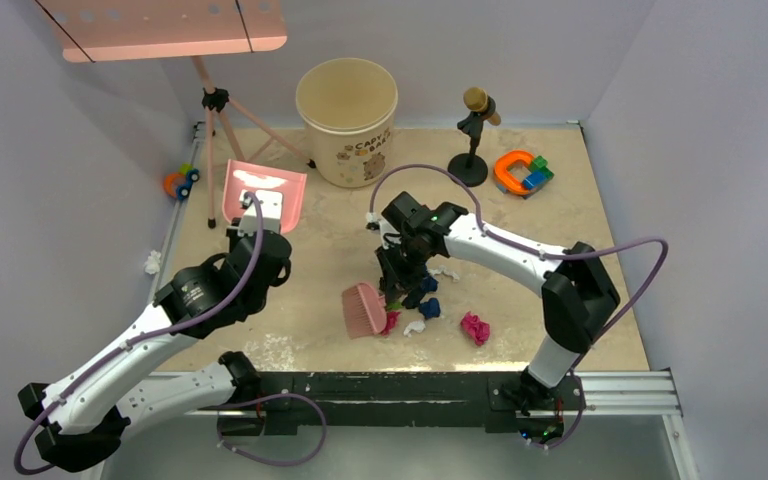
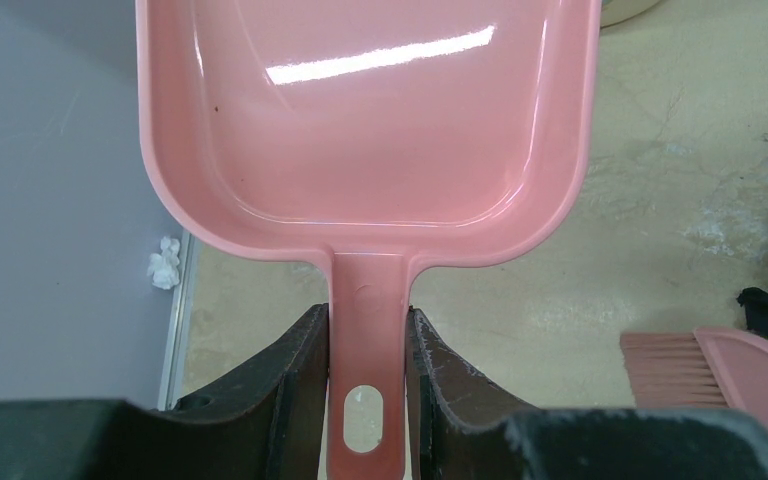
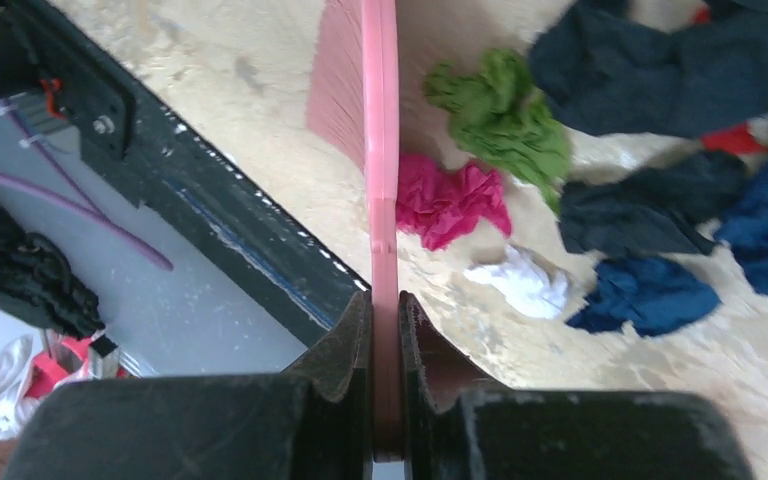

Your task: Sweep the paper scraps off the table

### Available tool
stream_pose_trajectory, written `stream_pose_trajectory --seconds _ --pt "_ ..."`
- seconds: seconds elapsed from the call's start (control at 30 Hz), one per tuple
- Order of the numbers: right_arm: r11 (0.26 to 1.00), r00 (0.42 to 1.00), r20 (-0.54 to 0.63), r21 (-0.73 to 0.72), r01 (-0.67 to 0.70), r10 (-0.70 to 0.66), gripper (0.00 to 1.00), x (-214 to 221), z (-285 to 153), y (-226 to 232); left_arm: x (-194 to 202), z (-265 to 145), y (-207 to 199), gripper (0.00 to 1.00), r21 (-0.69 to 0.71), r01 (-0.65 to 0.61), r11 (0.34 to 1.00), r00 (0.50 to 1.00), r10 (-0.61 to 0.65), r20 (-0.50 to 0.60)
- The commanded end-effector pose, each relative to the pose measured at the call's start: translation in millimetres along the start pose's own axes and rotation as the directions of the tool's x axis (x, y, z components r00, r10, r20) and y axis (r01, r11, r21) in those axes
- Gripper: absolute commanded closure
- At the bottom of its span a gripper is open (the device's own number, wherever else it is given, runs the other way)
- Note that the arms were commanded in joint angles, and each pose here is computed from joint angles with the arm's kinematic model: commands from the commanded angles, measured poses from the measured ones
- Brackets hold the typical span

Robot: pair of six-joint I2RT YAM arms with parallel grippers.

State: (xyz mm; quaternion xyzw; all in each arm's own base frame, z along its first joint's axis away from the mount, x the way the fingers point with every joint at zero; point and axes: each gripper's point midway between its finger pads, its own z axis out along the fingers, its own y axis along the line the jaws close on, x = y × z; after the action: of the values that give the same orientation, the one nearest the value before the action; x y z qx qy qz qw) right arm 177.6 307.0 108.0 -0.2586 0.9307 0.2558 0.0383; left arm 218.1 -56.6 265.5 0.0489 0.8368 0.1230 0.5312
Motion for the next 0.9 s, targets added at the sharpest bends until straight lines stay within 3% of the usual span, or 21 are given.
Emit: stream_pose_trajectory --seconds 0.0,0.17,0.37,0.57,0.77,0.87 --pt "0.948 0.997 0.005 0.31 -0.074 0.077 1.0 14.1 -19.7 -54.8 -5.6 -1.4 5.0 1.0 -0.017 0.032 0.999 0.999 -0.031 0.022" --pt "0.836 0.988 0.109 0.527 -0.153 0.112 1.0 3.9 -61.8 -83.0 -4.3 0.1 -0.7 1.0 0.002 0.022 1.0 1.0 -0.022 0.01" --pt "0.81 0.94 0.335 0.533 -0.244 0.062 1.0 -36.9 -125.8 -67.7 6.2 4.7 -19.8 1.0 0.042 0.0 0.999 0.997 0.003 -0.073" --pt "0.91 0.803 0.596 0.34 -0.235 -0.015 1.0 -63.3 -185.6 -25.9 34.1 3.8 -77.5 1.0 0.206 0.093 0.974 0.962 -0.034 -0.271" --pt "0.88 0.636 0.771 0.312 -0.357 -0.016 1.0 -52.0 -241.6 -36.6 62.4 9.9 -141.3 1.0 0.326 0.218 0.92 0.907 -0.067 -0.416" --pt "0.893 0.593 0.805 0.277 -0.354 -0.014 1.0 -47.5 -246.2 -36.1 68.5 17.6 -166.9 1.0 0.362 0.247 0.899 0.895 -0.068 -0.441"
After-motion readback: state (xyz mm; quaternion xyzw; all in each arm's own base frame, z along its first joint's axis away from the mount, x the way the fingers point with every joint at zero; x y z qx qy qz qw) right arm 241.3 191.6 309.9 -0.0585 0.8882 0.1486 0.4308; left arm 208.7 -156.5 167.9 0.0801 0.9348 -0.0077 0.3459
